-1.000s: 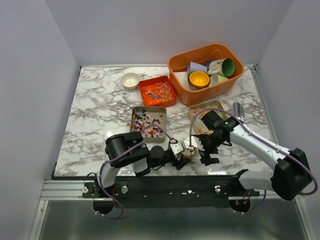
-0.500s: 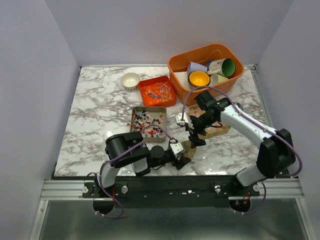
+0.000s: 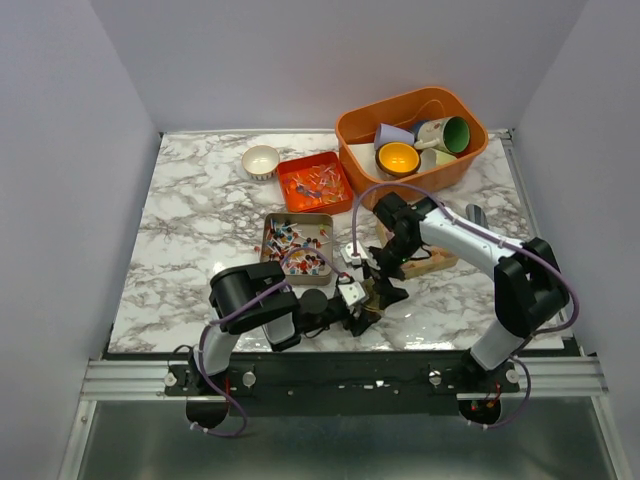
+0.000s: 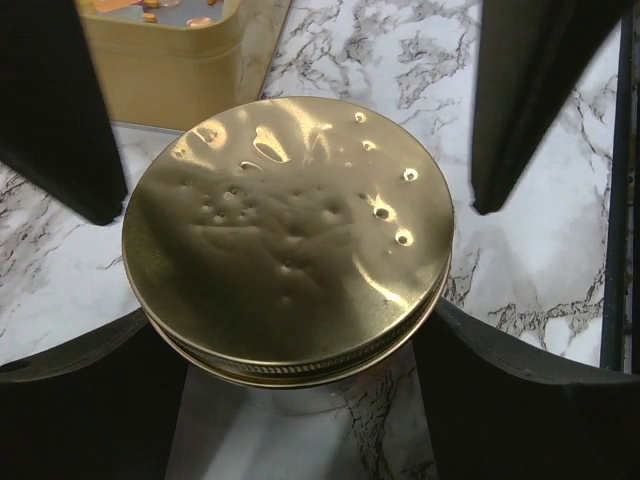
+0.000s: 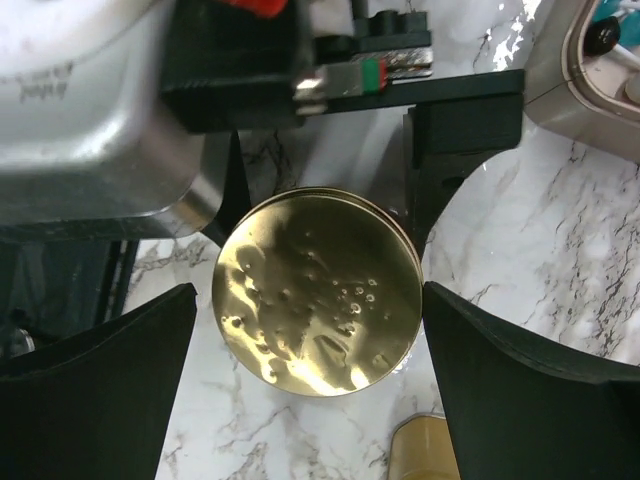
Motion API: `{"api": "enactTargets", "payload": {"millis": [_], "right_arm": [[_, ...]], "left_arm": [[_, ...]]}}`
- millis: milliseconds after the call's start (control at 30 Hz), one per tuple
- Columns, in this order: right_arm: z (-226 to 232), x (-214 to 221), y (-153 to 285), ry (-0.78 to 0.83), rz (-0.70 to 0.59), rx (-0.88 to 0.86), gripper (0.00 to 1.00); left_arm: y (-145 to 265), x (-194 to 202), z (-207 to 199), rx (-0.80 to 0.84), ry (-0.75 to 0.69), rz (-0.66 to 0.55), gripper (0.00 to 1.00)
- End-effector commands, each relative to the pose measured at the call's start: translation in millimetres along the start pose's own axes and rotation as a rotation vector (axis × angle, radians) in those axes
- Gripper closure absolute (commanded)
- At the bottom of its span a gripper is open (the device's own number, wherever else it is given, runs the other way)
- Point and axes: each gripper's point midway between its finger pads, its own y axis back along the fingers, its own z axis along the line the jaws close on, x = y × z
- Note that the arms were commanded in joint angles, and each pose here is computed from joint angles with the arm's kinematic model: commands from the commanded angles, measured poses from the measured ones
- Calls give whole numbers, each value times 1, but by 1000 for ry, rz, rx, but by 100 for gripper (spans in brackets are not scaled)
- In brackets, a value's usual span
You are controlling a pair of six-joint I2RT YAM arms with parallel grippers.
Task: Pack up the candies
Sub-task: Screw the bottle lid onto the packing bottle.
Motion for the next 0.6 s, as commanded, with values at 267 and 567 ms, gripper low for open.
{"api": "enactTargets", "payload": {"millis": [267, 567], "right_arm": [[59, 51, -6, -23, 134, -13, 0], [78, 74, -10, -98, 182, 33, 0]], "left_arm": [[12, 40, 18, -83, 58, 148, 100], [12, 43, 19, -93, 75, 153, 100]]}}
